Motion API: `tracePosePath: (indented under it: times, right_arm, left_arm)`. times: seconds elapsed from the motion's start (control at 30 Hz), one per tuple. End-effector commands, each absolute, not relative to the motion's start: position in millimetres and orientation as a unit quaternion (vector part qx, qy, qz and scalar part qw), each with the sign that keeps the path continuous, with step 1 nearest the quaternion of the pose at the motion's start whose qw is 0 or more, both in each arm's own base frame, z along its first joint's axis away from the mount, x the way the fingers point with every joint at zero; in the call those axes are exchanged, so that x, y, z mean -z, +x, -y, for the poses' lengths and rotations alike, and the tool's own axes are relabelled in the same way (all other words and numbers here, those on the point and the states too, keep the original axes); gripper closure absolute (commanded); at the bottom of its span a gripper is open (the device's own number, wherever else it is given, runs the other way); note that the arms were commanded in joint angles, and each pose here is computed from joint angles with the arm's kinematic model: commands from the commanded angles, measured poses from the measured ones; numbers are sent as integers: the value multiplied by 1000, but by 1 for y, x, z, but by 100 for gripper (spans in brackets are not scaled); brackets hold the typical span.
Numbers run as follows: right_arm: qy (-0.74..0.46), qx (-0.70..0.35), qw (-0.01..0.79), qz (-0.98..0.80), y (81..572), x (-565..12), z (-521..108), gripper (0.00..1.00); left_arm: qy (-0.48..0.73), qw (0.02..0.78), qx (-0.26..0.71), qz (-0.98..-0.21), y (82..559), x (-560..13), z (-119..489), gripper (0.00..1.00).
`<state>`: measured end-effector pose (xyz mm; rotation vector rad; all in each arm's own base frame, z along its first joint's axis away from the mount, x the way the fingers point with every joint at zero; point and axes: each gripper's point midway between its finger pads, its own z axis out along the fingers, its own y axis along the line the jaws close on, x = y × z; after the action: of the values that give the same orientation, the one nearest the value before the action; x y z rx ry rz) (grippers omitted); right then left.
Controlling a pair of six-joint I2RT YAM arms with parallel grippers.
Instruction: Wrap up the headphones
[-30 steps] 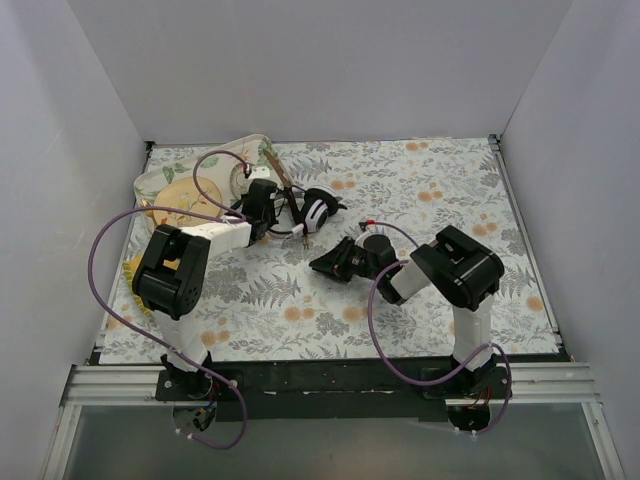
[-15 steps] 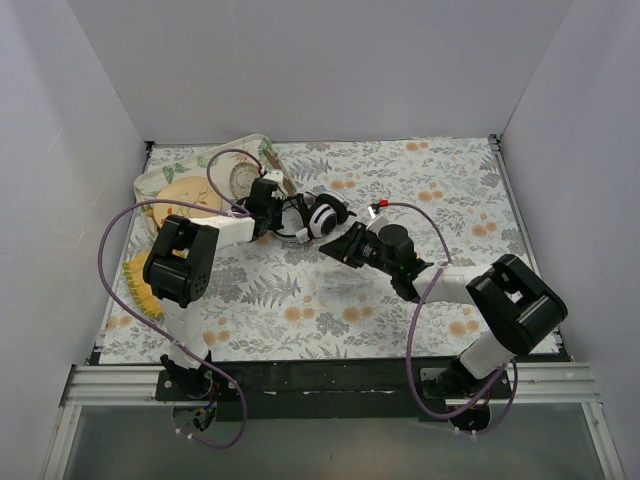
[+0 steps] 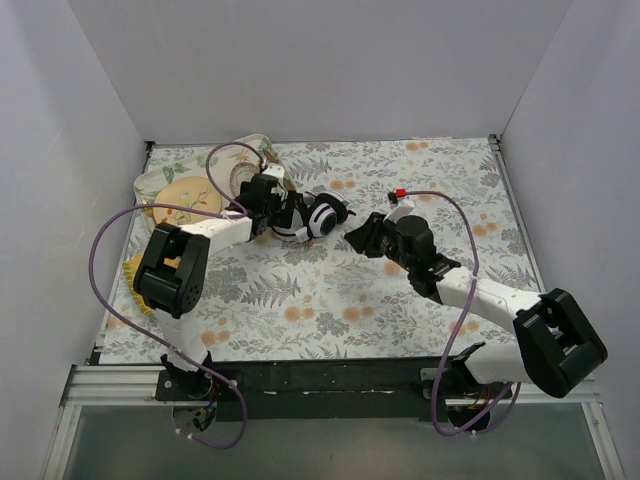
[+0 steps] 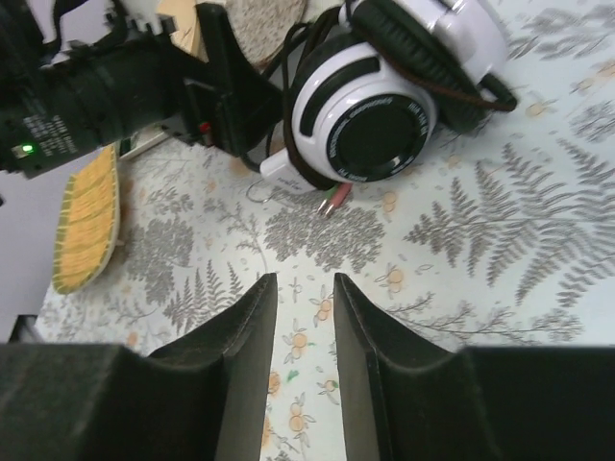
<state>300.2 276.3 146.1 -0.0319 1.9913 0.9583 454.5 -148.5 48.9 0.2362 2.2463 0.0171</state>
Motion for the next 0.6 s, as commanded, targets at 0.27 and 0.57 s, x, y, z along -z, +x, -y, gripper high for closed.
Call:
tracePosePath:
  times: [0.27,0.57]
  right_arm:
    - [-32,-186,524,-830,358,-176,-158,29]
    - [67,-60,562,-822,361,-188,-76,3]
  left_arm:
    - [154,556,-90,-812,410,-229,98,2]
    - [166,609,-152,-760,320,-273,41,2]
